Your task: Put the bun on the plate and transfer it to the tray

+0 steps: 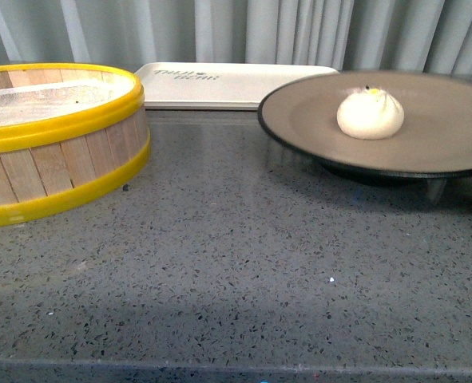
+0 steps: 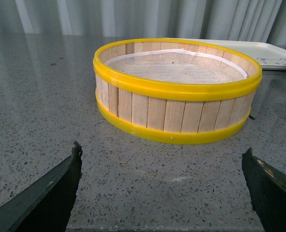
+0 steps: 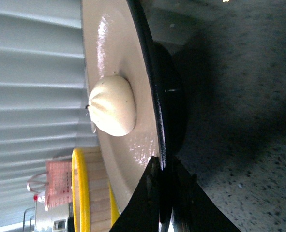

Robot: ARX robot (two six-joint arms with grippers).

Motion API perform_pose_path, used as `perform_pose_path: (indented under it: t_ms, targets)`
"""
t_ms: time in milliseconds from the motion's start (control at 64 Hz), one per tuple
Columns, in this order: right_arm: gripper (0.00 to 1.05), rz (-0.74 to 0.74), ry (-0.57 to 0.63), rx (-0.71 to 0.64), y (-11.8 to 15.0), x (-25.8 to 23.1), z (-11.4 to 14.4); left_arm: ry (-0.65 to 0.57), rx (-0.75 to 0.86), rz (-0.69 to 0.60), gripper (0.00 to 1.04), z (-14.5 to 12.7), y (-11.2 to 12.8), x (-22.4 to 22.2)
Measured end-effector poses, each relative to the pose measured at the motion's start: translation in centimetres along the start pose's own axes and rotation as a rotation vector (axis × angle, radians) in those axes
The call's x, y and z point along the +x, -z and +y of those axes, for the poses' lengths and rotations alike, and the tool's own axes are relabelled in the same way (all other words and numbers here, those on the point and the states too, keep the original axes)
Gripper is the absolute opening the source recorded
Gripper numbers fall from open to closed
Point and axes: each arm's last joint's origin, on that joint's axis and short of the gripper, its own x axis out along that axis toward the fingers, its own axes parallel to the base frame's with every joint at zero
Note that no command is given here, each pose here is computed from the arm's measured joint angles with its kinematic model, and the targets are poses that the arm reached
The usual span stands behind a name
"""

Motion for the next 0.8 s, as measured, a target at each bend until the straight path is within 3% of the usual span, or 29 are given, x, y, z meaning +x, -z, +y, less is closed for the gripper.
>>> perform_pose_path:
  t_ms: [484,796]
  targets:
    - [0.02,-0.028,-0.035,-0.006,-0.6,-0.4,0.4,0.0,0.0,0.0,0.98,0.0,0.0,0.0]
    - [0.02,-0.089,-0.174,-0.058,-3.8,0.4,5.4,0.0,0.0,0.0,0.98,0.0,0.0,0.0]
